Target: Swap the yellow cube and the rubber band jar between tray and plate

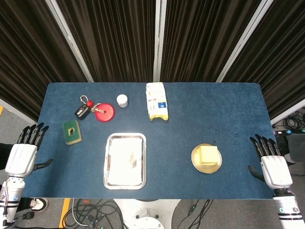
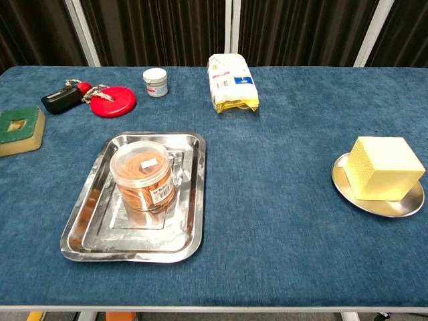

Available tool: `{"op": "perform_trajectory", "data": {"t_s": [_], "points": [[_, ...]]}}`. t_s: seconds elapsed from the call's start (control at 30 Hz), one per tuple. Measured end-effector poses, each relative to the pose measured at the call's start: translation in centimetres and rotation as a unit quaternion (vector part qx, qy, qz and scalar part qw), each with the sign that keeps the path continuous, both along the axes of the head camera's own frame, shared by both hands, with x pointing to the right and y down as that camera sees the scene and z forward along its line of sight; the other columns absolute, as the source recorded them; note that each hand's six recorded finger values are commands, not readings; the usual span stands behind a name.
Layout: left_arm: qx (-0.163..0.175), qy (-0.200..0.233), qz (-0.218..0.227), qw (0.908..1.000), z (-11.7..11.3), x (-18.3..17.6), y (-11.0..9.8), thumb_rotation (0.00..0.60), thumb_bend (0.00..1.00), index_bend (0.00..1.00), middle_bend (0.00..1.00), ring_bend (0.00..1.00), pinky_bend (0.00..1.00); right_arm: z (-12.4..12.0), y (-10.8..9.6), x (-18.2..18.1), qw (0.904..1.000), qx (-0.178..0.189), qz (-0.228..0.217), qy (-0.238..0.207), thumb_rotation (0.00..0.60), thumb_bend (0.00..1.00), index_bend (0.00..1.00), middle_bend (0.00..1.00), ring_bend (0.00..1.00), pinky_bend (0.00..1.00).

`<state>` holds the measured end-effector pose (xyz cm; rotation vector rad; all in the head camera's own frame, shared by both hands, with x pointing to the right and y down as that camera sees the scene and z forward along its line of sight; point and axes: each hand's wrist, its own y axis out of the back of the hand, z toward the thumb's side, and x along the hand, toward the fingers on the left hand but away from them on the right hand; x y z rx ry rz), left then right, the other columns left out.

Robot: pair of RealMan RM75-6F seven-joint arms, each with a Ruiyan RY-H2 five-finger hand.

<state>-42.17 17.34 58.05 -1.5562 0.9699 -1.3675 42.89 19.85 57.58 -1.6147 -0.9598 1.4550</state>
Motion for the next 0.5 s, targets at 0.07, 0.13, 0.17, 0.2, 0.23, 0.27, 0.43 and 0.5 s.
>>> {"op": "perform_trajectory", "data": {"t_s": [0.07,0.13,0.17,0.2,0.23,0.27,0.43,0.5], "points": [[-0.001,0.000,0.001,1.0000,0.0,0.1,0.1,0.600,0.00,0.03,0.00,0.00,0.06,0.2,0.2,-0.4,0.9999,-0.015,-0.006,-0.002,0.600,0.22,0.00,0.00,0.00,0.00],[-0.002,0.000,0.004,1.0000,0.0,0.2,0.1,0.600,0.00,0.03,0.00,0.00,0.06,0.4,0.3,-0.8,0.9995,-0.027,-0.013,-0.003,0.600,0.22,0.00,0.00,0.00,0.00],[-0.003,0.000,0.004,1.0000,0.1,0.3,0.0,0.600,0.00,0.03,0.00,0.00,0.06,0.5,0.3,-1.2,0.9993,-0.034,-0.019,-0.002,0.600,0.22,0.00,0.00,0.00,0.00],[-0.004,0.000,0.005,1.0000,0.1,0.3,-0.1,0.600,0.00,0.03,0.00,0.00,0.06,0.6,0.4,-1.5,0.9990,-0.039,-0.023,-0.003,0.600,0.22,0.00,0.00,0.00,0.00],[-0.004,0.001,0.005,1.0000,0.1,0.4,-0.1,0.600,0.00,0.03,0.00,0.00,0.06,0.7,0.4,-1.9,0.9986,-0.045,-0.027,-0.004,0.600,0.21,0.00,0.00,0.00,0.00],[-0.005,0.002,0.005,1.0000,0.2,0.4,-0.1,0.600,0.00,0.03,0.00,0.00,0.06,0.8,0.4,-2.4,0.9981,-0.051,-0.033,-0.005,0.600,0.21,0.00,0.00,0.00,0.00],[-0.011,0.003,0.010,0.9999,0.6,0.6,0.1,0.600,0.00,0.03,0.00,0.00,0.06,1.5,0.0,-3.8,0.9963,-0.062,-0.058,0.011,0.600,0.19,0.00,0.00,0.00,0.00],[-0.012,0.004,0.009,0.9999,0.8,0.7,0.2,0.600,0.00,0.03,0.00,0.00,0.06,2.0,-0.3,-4.6,0.9951,-0.068,-0.070,0.017,0.600,0.19,0.00,0.00,0.00,0.00]]}}
